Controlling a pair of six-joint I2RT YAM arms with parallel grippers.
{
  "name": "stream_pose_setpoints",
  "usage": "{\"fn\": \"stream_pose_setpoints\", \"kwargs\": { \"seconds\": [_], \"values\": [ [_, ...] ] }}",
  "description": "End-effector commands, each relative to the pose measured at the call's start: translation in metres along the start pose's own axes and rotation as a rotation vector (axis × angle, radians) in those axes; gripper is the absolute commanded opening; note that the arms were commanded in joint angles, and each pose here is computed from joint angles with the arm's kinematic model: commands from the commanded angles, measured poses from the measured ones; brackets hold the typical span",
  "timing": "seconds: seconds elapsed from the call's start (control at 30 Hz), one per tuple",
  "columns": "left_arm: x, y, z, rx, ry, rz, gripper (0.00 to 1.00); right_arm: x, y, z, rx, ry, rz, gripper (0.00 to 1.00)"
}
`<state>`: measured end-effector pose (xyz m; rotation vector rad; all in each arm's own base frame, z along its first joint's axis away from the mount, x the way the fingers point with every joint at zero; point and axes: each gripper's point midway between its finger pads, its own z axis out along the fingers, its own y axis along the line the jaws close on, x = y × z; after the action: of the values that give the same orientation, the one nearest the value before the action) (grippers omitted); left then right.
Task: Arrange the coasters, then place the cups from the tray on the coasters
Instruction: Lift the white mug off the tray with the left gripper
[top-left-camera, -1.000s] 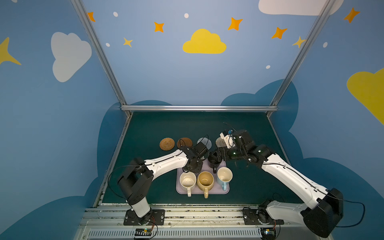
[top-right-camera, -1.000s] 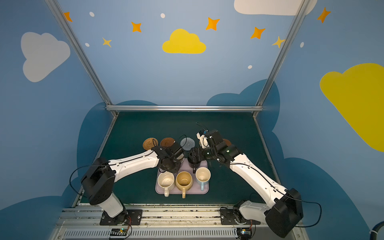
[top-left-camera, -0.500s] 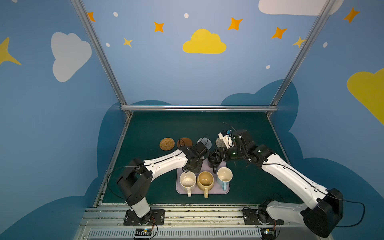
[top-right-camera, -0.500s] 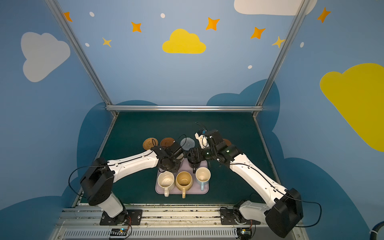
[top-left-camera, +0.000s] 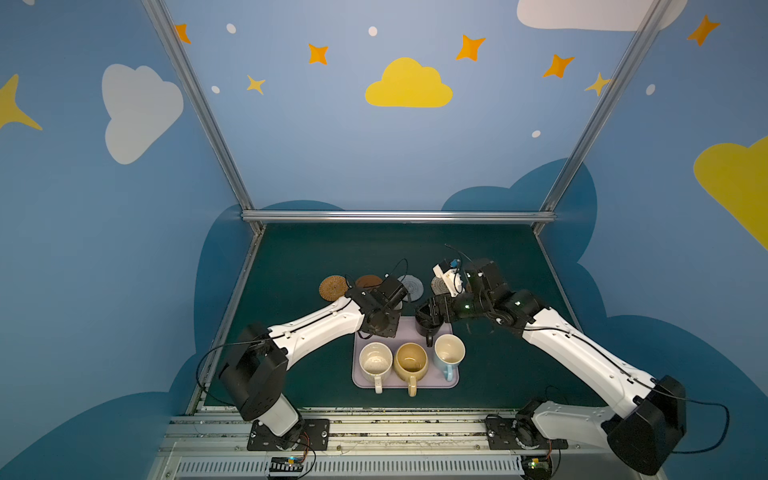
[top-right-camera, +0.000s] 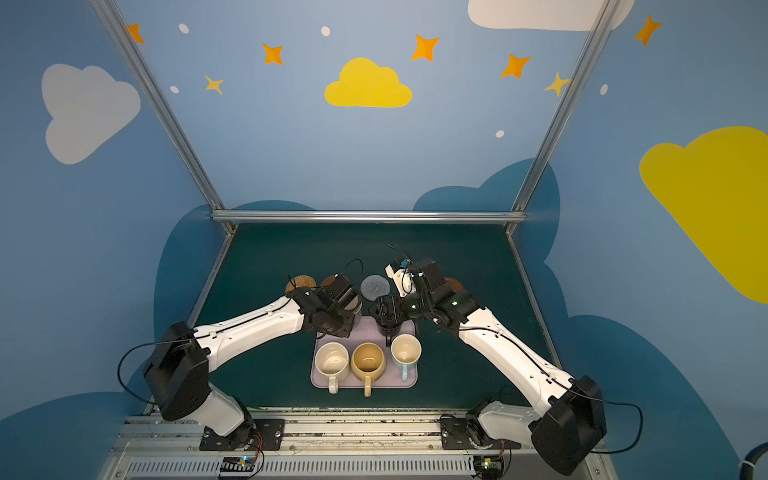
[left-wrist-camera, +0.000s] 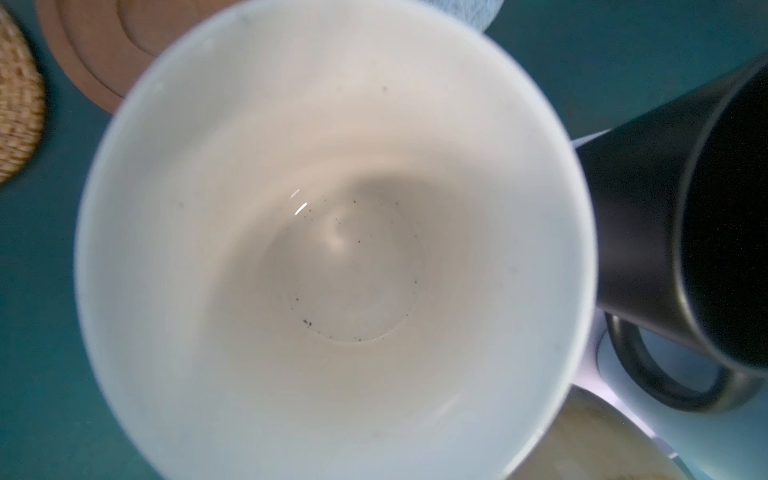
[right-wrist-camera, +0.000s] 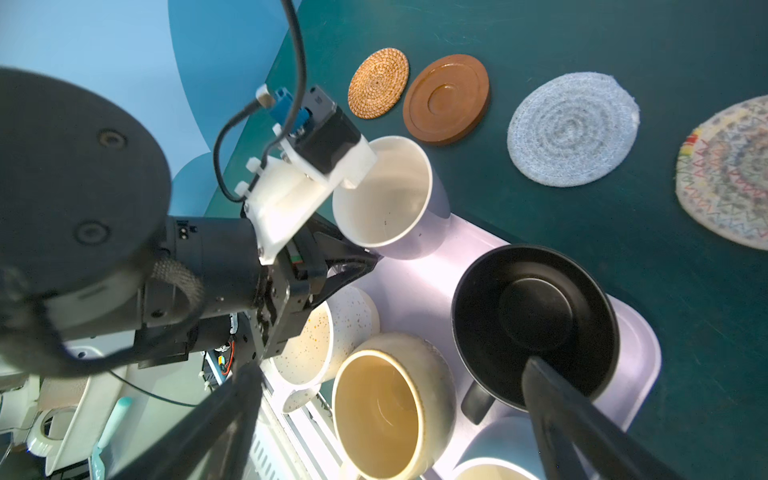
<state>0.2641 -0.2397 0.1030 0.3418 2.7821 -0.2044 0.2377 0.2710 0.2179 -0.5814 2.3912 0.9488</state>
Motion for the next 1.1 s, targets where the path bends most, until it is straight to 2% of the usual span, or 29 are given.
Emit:
{"fn": "stream_pose_setpoints", "kwargs": {
  "seconds": [0.0, 0.4, 0.6, 0.73, 1.07],
  "values": [
    [-0.021, 0.003, -0.025, 0.009, -0.096, -0.006, 0.03, -0.008, 0.014, 0.002, -0.050, -0.011, -0.039, 0.98],
    [-0.047, 0.033, -0.053, -0.020, -0.177, -0.055, 0.03, -0.033, 0.038, 0.010, -0.063, -0.037, -0.102, 0.98],
    [-0.062, 0.053, -0.068, -0.029, -0.220, -0.089, 0.03, -0.047, 0.039, 0.019, -0.032, -0.048, -0.100, 0.98],
    [-0.073, 0.068, -0.077, -0.038, -0.252, -0.113, 0.03, -0.057, 0.052, 0.027, -0.058, -0.049, -0.108, 0.98],
    [-0.091, 0.105, -0.080, -0.053, -0.307, -0.146, 0.03, -0.073, 0.079, 0.054, -0.084, -0.040, -0.140, 0.98]
  ]
}}
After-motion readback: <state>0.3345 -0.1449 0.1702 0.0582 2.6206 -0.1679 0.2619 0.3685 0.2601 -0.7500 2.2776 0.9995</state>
